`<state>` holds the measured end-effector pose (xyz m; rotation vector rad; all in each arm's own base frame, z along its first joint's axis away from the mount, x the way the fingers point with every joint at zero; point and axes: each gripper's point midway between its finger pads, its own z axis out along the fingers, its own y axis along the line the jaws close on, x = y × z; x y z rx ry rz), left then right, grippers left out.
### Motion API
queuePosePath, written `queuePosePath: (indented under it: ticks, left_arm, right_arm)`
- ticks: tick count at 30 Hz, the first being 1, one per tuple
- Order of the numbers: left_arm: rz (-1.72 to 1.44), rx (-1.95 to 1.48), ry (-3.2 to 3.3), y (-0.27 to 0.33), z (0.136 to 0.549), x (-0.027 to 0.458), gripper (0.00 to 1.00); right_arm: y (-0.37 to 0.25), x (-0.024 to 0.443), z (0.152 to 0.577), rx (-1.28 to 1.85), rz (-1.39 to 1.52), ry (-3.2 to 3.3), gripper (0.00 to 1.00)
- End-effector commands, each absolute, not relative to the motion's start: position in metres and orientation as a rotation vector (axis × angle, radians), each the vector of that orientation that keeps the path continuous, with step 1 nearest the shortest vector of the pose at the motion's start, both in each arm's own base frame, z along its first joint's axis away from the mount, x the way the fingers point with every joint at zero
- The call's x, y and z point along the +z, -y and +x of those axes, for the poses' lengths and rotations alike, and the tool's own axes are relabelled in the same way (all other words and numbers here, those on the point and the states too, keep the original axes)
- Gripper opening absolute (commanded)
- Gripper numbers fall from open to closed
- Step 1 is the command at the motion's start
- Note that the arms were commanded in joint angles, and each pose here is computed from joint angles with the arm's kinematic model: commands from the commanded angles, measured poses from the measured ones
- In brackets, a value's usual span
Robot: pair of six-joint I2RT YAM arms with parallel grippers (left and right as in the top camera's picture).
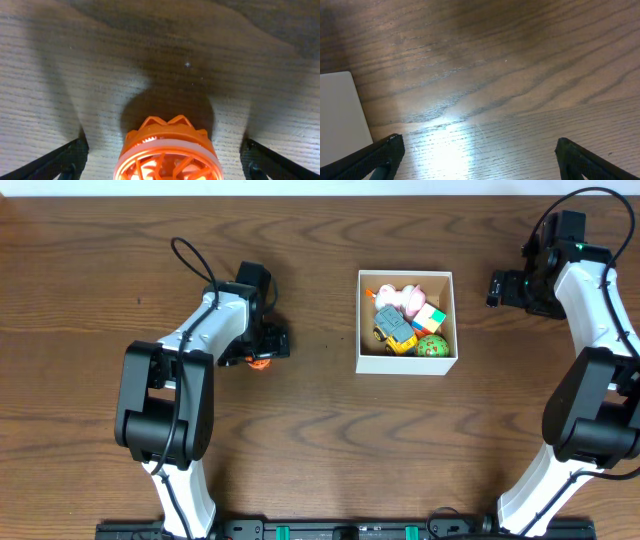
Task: Pack container
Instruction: 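Lower the left gripper onto the orange toy and grasp it, then carry the orange toy with the left gripper into the box and release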
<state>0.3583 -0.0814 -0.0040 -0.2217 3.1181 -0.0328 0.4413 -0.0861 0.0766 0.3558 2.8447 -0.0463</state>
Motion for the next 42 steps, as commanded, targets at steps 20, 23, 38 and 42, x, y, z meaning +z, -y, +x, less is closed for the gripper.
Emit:
queuePosePath:
  ticks: [20,23,38,42]
  left_arm:
    - [-0.231,0.002,-3.136,0.077,0.355,-0.012,0.73]
    - [-0.230,0.001,-3.135,0.077,0.355,-0.011,0.63]
    - [-0.198,-0.012,-3.079,0.079,0.373,0.017,0.40]
    - [-0.194,-0.033,-3.030,0.081,0.379,0.034,0.40]
  right_arm:
    - [0.089,0.075,0.439,-0.043,0.356,-2.850,0.99]
    - [0.089,0.075,0.439,-0.044,0.356,-2.850,0.99]
    - [0.089,0.075,0.439,-0.044,0.356,-2.850,0.99]
    - [0.089,0.075,0.439,-0.044,0.356,-2.850,0.99]
